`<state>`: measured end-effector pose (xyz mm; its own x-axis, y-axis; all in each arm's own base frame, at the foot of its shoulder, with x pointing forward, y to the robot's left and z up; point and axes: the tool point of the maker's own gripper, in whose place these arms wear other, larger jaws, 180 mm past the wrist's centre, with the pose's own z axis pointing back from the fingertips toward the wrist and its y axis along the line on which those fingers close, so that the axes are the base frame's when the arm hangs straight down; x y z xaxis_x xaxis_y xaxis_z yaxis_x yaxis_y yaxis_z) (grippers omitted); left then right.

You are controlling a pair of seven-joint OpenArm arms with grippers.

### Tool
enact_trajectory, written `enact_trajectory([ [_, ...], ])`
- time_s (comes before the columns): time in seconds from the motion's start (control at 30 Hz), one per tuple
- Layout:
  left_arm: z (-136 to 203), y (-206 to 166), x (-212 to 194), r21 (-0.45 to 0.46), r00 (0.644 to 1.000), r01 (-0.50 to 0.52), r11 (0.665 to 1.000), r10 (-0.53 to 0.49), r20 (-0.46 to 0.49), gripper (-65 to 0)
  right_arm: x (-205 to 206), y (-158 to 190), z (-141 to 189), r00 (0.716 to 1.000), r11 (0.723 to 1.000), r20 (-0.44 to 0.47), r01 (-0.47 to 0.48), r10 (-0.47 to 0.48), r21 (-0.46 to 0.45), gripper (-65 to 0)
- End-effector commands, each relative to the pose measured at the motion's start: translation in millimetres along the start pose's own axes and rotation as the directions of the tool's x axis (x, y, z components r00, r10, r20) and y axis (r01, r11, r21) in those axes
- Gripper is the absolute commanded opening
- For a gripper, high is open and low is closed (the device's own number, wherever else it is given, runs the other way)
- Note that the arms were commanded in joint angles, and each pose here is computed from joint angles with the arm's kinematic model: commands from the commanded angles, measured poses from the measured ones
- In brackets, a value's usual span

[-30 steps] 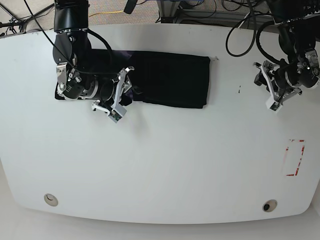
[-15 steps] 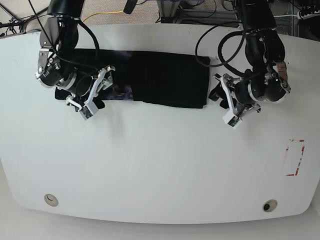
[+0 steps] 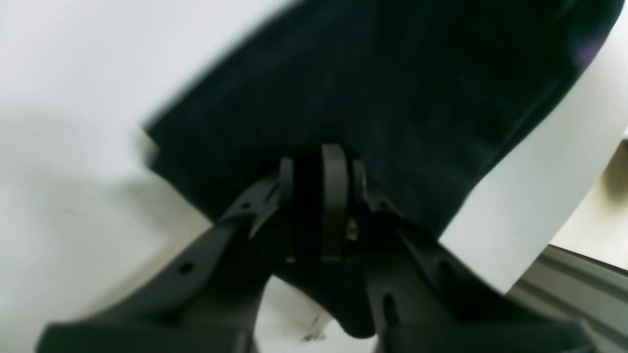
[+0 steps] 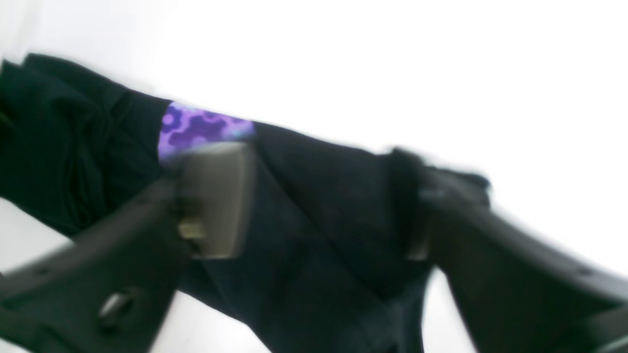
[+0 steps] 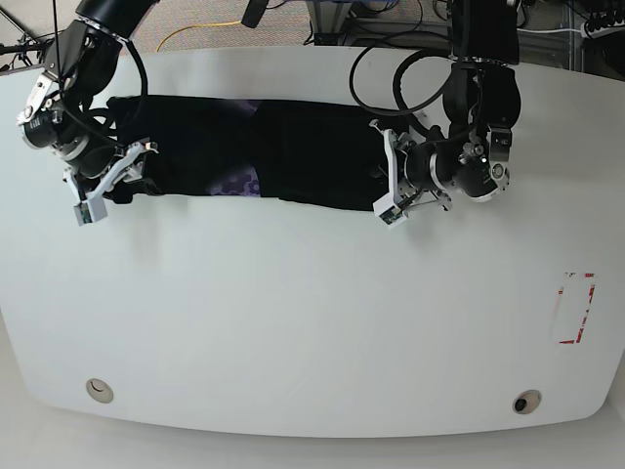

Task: Fold the T-shirt properly
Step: 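Grasp the folded shirt's ends with both grippers, then lift the end with the left gripper and fold it toward the right gripper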

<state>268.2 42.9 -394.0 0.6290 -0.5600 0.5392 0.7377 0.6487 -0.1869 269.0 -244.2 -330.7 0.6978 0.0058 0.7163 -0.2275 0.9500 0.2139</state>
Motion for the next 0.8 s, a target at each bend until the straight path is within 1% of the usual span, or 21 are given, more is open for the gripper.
enact_trajectory([
  [0.0,-7.2,0.2,7.3,-0.025,0.999,-0.007,1.0,0.008,0.034,-59.0,2.2,-15.6,7.4,0.995,0.997,0.05,0.081,-0.082,0.02,-10.8],
  [0.03,-11.0,-1.9,4.3,-0.039,1.0,-0.011,0.999,0.012,0.026,-59.0,0.4,-22.9,10.8,0.991,0.993,0.063,0.115,-0.117,0.024,-6.7],
  [0.07,-13.1,-3.1,2.2,-0.046,1.0,-0.012,0.999,0.013,0.019,-59.0,-0.8,-29.8,14.7,0.988,0.991,0.069,0.135,-0.136,0.021,-4.0],
  [0.1,-15.0,-3.4,-0.2,-0.05,1.0,-0.013,0.999,0.014,0.009,-59.0,-3.2,-36.4,18.8,0.984,0.987,0.077,0.161,-0.162,0.024,-1.4],
  [0.13,-14.6,-1.7,-2.7,-0.047,1.0,-0.014,0.999,0.014,0.002,-59.0,-6.4,-42.8,21.3,0.977,0.981,0.084,0.194,-0.196,0.032,-0.3],
  [0.27,-15.2,-0.5,-5.8,-0.047,1.0,-0.018,0.999,0.018,-0.006,-59.0,-17.7,-66.6,28.6,0.957,0.96,0.084,0.277,-0.279,0.034,0.0],
  [0.5,-7.6,11.3,-14.7,-0.021,1.0,-0.011,1.0,0.011,-0.026,-59.0,-36.8,-97.2,38.6,0.93,0.932,0.067,0.363,-0.362,-0.007,0.0],
  [0.7,-6.3,13.3,-14.8,-0.014,1.0,-0.012,1.0,0.011,-0.025,-59.0,-56.2,-100.4,32.6,0.904,0.905,0.034,0.426,-0.426,0.001,0.0],
  [0.77,-6.3,13.5,-15.0,-0.013,1.0,-0.011,1.0,0.011,-0.026,-59.0,-58.3,-98.2,30.2,0.902,0.902,0.028,0.431,-0.431,0.006,0.0],
])
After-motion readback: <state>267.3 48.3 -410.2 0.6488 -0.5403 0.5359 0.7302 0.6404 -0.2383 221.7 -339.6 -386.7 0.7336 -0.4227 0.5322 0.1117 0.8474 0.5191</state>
